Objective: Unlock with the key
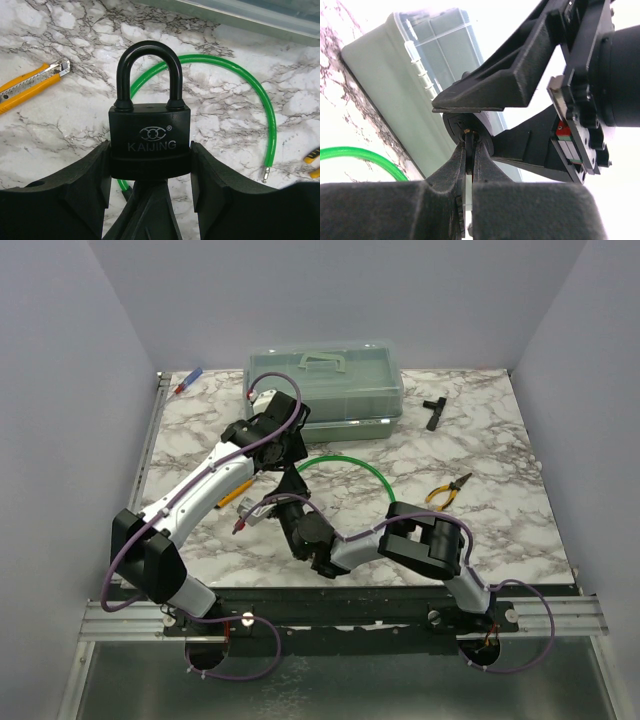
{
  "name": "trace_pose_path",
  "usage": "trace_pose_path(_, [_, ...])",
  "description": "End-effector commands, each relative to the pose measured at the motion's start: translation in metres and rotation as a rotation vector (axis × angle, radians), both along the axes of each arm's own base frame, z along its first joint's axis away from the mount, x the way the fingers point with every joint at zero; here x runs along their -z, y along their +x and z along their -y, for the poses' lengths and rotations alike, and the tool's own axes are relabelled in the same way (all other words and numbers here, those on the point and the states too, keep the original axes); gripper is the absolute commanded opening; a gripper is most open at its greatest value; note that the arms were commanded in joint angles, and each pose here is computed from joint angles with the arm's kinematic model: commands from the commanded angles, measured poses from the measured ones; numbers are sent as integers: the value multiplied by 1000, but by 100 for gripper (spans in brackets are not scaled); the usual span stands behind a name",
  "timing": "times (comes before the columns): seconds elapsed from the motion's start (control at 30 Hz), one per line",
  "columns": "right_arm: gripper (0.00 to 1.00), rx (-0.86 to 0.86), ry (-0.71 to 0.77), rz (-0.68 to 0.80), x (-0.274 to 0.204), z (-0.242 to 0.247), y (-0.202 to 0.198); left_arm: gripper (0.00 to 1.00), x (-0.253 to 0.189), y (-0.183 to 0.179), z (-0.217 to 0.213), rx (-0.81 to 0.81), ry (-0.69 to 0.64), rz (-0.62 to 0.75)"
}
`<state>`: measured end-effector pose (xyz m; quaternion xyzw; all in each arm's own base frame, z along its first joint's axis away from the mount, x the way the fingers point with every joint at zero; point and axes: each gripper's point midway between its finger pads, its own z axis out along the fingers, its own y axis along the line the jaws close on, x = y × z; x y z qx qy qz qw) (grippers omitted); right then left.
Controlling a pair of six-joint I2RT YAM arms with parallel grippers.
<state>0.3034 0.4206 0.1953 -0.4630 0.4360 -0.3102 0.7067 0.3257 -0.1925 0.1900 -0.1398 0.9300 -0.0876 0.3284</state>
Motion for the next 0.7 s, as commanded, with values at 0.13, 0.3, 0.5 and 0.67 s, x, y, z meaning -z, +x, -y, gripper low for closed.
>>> trace_pose_path(0.13, [0,-9,169,1,-24,9,15,0,-2,-43,28,147,-124,-100])
trace_pose_path(0.3, [0,-14,308,-38,-33,15,14,0,-13,-43,34,159,-170,-67])
trace_pose_path(0.5, [0,-28,468,-126,-39,20,13,0,-28,-42,44,167,-260,-20])
trace_pose_path(0.67, [0,-16,473,-104,-40,22,13,0,-32,-41,49,173,-287,-11])
